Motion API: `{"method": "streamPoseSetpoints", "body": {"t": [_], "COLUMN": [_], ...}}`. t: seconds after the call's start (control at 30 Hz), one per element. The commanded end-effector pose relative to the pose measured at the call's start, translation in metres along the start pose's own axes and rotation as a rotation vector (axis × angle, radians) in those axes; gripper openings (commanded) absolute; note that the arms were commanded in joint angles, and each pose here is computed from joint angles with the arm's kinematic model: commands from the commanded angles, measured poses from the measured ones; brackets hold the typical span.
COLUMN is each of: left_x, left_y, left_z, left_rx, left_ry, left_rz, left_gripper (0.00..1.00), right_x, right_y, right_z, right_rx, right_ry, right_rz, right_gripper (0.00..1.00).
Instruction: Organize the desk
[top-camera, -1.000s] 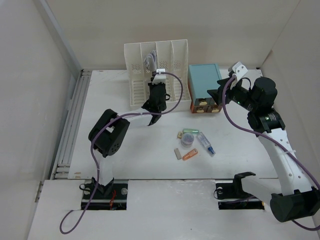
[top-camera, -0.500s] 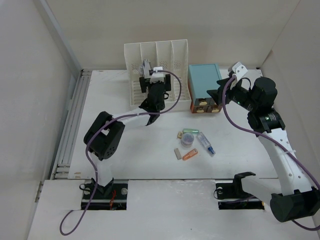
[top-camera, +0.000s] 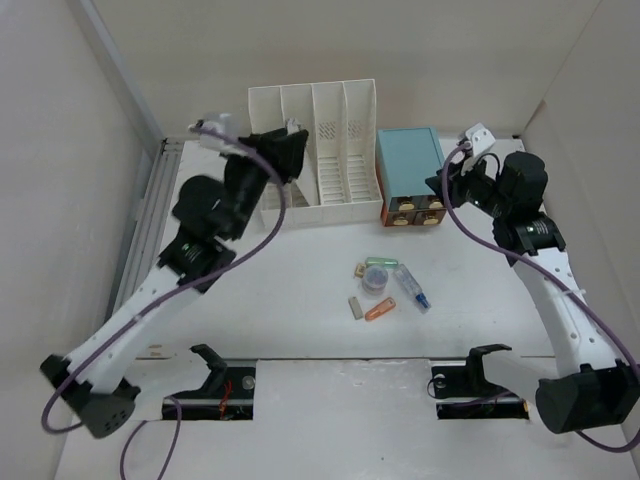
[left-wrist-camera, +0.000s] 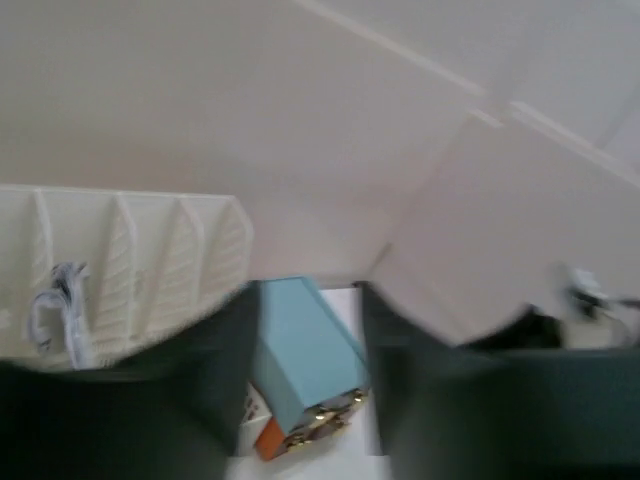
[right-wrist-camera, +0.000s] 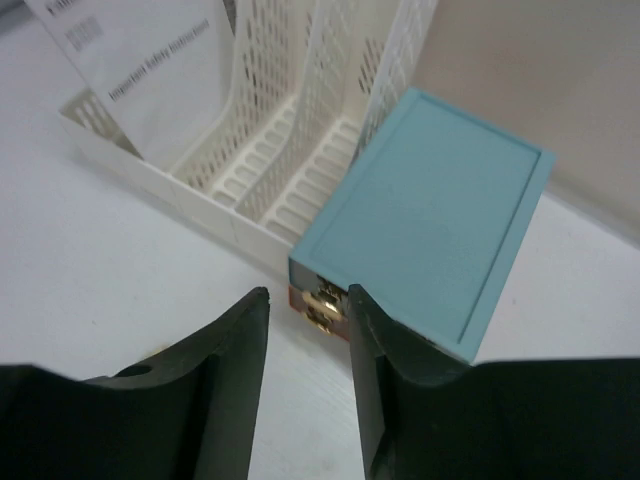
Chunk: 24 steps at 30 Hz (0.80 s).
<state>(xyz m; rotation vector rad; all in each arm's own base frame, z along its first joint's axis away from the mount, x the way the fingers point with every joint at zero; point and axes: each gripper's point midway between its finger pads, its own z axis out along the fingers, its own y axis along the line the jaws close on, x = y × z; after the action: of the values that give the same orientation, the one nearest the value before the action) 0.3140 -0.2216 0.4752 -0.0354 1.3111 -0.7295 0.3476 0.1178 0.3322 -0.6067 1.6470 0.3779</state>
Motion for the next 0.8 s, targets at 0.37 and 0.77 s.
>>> {"method": "streamPoseSetpoints", "body": {"t": [0.37,0.77], "left_x": [0.190,0.216], "left_y": [0.010,0.019], "left_z": [-0.125,-0.143], "left_rx": [0.176,0.154], "left_ry": [0.478,0.536], "left_rz": [-0.337,-0.362], "left_gripper": [0.83,0.83], "right_x": [0.121,0.173], "right_y": [-0.014,-0.001], "right_z": [0.030,0.085], "right_rx": [0.087,0.104], "right_ry": [0.311,0.448], "right_rz": [0.241,0.365], "right_gripper": [0.68,0.61]}}
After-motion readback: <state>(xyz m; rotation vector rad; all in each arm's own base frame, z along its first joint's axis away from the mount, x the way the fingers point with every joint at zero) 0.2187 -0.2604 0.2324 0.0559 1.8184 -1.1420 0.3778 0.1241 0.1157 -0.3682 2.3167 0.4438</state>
